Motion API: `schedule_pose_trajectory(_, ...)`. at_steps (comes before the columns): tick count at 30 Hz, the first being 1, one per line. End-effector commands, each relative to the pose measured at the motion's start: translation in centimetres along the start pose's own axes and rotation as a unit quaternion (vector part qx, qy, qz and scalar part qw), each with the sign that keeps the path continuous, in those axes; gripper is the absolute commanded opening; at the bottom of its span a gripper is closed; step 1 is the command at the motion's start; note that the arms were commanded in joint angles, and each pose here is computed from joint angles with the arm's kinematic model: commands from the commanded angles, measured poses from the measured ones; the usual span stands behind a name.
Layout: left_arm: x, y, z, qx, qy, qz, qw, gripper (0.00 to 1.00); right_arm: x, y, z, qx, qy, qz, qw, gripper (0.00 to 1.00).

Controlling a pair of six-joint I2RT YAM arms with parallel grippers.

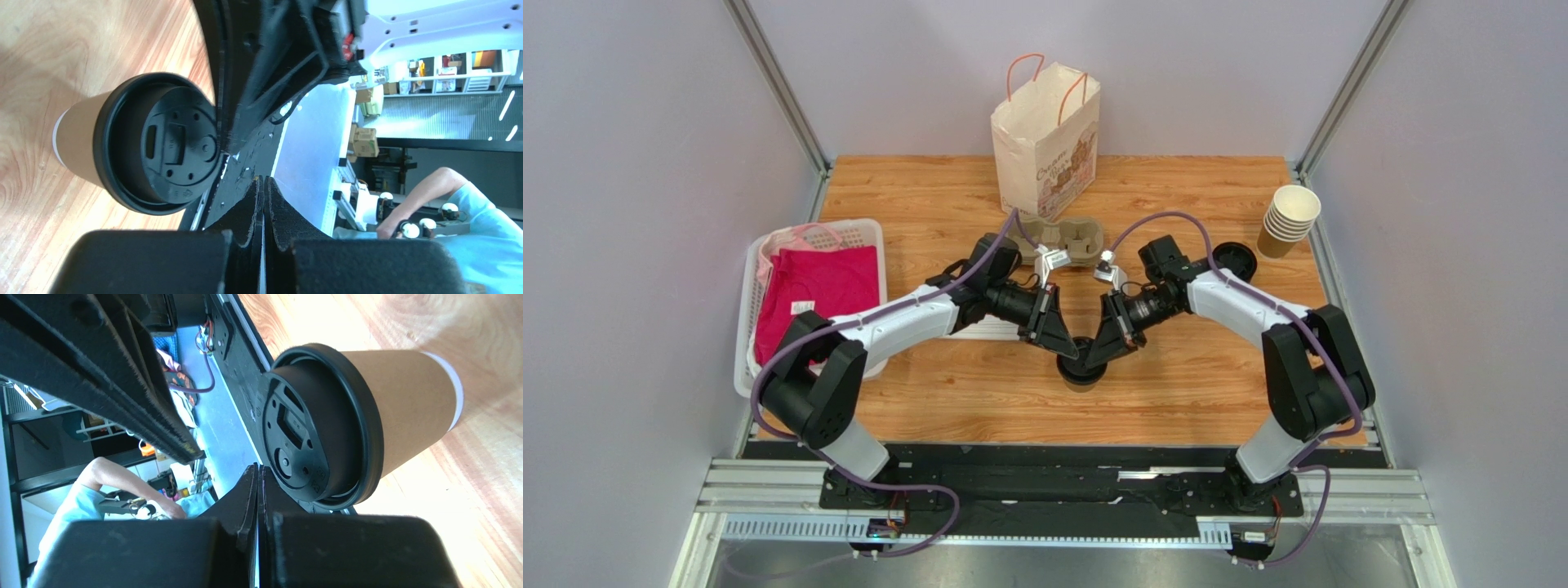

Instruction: Pack the takeout coffee

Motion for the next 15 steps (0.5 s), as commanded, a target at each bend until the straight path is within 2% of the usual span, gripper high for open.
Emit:
schedule_pose_trajectory(1,0.4,-0.2,0.7,-0.002,0.007,0.0,1.0,0.01,1.0,0.7,-0.7,0.007,-0.01,0.022,1.0,0.0)
schedule_pose_trajectory(15,2.0,1.6,5.1,-0.035,-0.059,0.05,0.996,0.0,2.3,-0.4,-3.9,0.054,0.027,0.034,0.998,0.0)
Point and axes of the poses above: each gripper's point midway between its finger pads, its own x axis out along the fingers, its own z axis along the line the jaws close on, y = z × x, the point moved 9 cm from there along -x, back along the fingers, and after that the axes turned 15 degrees about x, right-handed, at the moved point
